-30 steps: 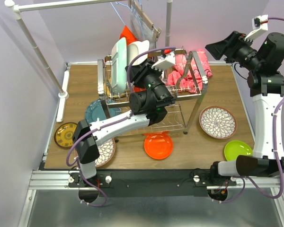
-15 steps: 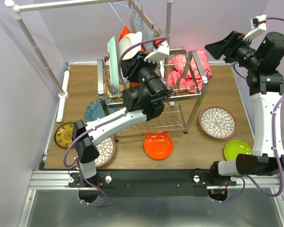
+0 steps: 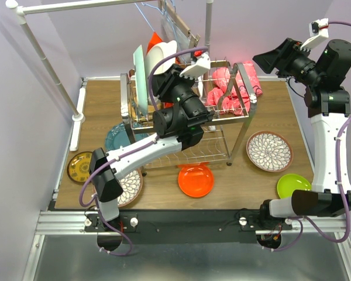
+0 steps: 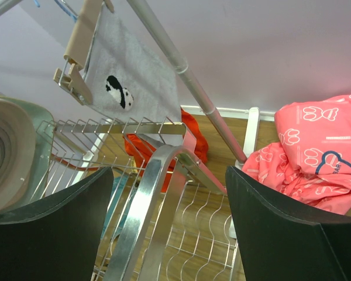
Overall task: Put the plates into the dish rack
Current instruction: Insert the plate into the dish rack
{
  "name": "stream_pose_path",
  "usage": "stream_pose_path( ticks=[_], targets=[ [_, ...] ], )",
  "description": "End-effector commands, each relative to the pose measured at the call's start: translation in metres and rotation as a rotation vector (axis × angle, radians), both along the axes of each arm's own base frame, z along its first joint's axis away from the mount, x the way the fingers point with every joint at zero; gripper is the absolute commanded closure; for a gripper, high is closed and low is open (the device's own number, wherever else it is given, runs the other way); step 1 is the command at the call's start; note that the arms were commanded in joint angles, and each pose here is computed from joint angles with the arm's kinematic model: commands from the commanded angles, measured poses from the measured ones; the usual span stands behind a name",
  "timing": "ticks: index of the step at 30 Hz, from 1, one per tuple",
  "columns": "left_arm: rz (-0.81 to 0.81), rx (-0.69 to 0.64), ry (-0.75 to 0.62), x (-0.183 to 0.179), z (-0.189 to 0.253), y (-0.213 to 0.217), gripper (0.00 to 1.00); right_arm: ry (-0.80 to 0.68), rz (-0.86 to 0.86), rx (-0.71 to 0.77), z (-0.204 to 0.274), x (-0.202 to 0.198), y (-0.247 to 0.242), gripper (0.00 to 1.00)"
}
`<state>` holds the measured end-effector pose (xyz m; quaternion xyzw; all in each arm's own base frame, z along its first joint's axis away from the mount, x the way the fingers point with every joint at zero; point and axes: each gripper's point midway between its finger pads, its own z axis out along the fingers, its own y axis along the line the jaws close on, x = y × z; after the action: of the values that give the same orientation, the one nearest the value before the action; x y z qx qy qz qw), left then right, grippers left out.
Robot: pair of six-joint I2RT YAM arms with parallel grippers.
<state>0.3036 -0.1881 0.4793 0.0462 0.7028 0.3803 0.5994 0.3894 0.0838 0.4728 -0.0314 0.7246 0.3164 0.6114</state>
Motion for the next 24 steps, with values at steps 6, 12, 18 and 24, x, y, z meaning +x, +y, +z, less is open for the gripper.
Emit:
stream_pose_path(
  ticks=[6,12,18,24],
  targets=[
    [-0.049,-0.570,-0.139,-0.017,-0.034,0.013,1.00,-0.008,-0.003,-0.001,0.005,-0.001,0.001,0.14],
    [-0.065,-0.572,-0.137,-0.017,-0.033,0.005,1.00,-0.008,-0.003,-0.004,0.005,0.000,0.001,0.14],
    [-0.086,-0.574,-0.130,-0.020,-0.033,-0.003,1.00,-0.005,-0.006,-0.004,0.003,0.000,0.001,0.14],
    [-0.084,-0.572,-0.131,-0.020,-0.033,-0.002,1.00,-0.005,-0.007,-0.005,0.003,0.000,0.000,0.14]
  ],
)
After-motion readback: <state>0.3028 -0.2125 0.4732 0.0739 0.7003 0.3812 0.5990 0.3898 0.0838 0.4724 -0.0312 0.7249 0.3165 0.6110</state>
